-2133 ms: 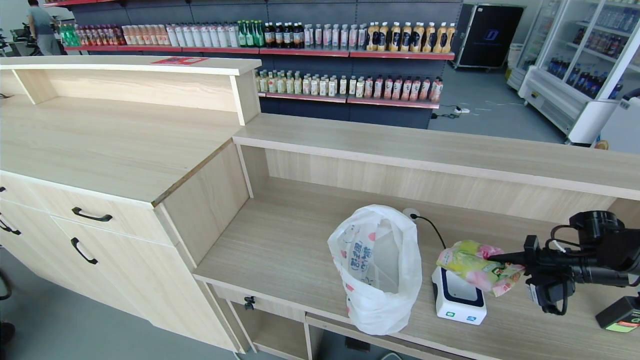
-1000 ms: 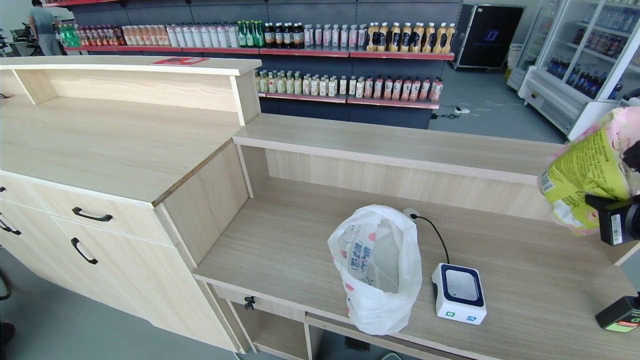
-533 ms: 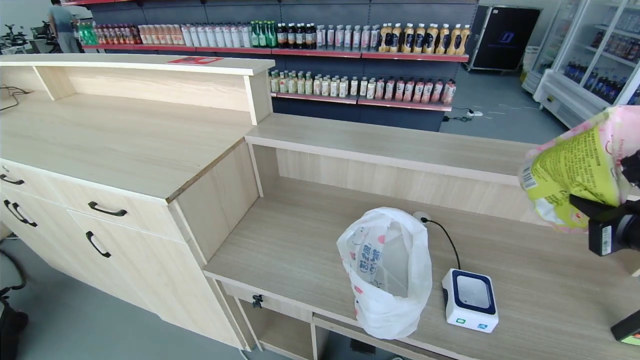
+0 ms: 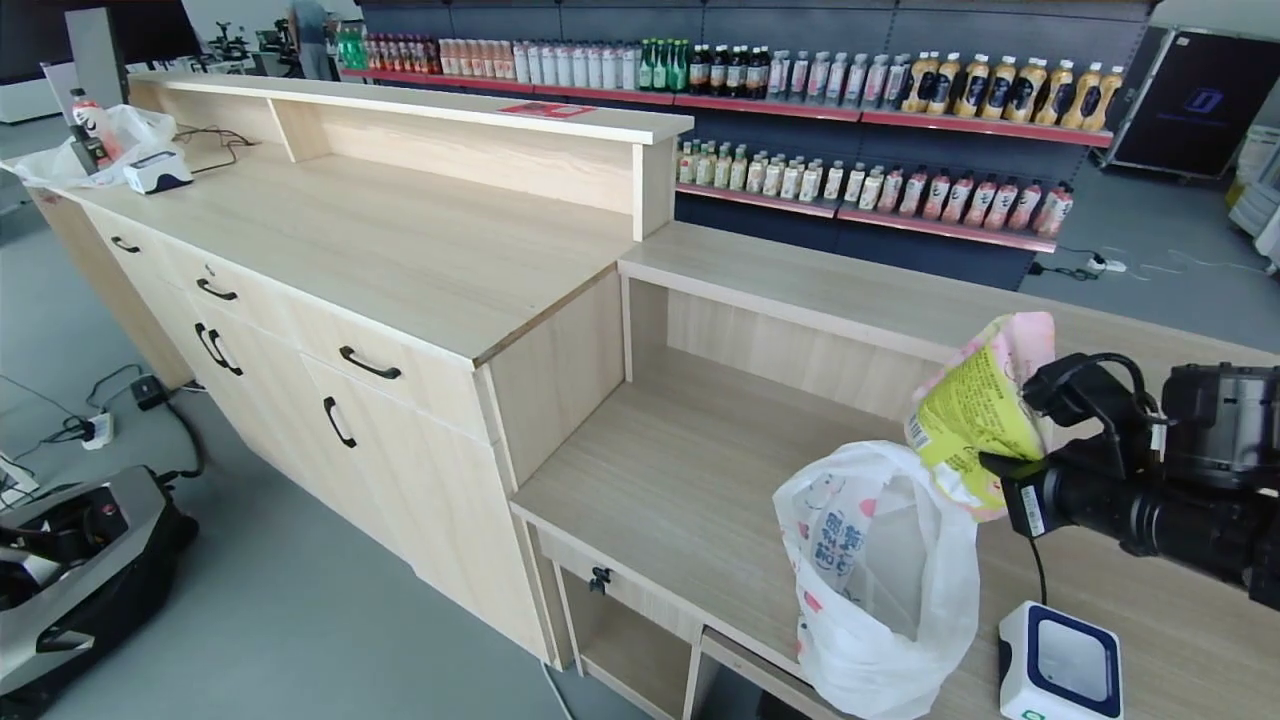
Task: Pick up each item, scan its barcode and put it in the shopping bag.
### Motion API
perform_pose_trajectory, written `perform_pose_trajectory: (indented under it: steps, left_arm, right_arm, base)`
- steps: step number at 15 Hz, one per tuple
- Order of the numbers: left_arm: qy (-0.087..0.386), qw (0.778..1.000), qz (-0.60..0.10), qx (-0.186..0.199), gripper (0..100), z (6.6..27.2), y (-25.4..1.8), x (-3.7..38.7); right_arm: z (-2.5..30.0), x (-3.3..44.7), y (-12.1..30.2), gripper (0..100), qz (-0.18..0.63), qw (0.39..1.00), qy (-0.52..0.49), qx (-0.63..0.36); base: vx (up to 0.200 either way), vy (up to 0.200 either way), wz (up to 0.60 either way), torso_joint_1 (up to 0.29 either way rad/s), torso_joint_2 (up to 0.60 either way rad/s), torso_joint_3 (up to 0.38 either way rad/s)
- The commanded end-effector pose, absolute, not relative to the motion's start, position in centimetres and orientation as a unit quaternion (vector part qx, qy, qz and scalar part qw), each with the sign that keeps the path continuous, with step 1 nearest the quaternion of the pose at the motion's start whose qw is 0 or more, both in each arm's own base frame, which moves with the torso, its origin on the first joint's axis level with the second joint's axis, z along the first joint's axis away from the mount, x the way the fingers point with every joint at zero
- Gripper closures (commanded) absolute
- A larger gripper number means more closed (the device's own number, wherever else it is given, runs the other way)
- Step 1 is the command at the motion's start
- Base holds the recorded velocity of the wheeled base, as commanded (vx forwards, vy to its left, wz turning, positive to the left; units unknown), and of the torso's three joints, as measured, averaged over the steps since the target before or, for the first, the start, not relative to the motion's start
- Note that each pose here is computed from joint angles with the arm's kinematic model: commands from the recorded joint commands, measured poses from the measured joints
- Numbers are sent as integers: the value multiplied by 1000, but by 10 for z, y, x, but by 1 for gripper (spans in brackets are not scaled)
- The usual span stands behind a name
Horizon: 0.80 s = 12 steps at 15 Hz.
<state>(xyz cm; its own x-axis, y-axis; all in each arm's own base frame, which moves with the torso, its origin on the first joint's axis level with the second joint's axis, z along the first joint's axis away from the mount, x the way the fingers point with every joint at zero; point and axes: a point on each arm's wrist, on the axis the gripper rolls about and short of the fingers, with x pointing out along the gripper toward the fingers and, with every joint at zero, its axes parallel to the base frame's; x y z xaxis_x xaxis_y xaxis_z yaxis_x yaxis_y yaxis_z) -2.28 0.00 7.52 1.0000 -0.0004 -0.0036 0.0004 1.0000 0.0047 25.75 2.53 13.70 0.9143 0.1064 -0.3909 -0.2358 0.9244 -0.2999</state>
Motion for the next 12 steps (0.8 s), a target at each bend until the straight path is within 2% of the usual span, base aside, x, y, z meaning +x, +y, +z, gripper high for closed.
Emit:
perform_pose_trajectory:
  steps: [1, 8, 12]
  left_arm:
    - [2, 1000, 0, 2, 0, 75, 0, -23]
    - [2, 1000, 0, 2, 0, 75, 0, -23]
    - [2, 1000, 0, 2, 0, 75, 0, -23]
  right_arm:
    - [90, 294, 30, 100, 100, 946, 261, -162]
    - [37, 339, 36, 100, 109, 936, 293, -161]
    - [18, 344, 45, 100, 120, 933, 299, -161]
  base:
    - [0, 0, 0, 0, 0, 0]
    - [0, 0, 0, 0, 0, 0]
    - [0, 0, 0, 0, 0, 0]
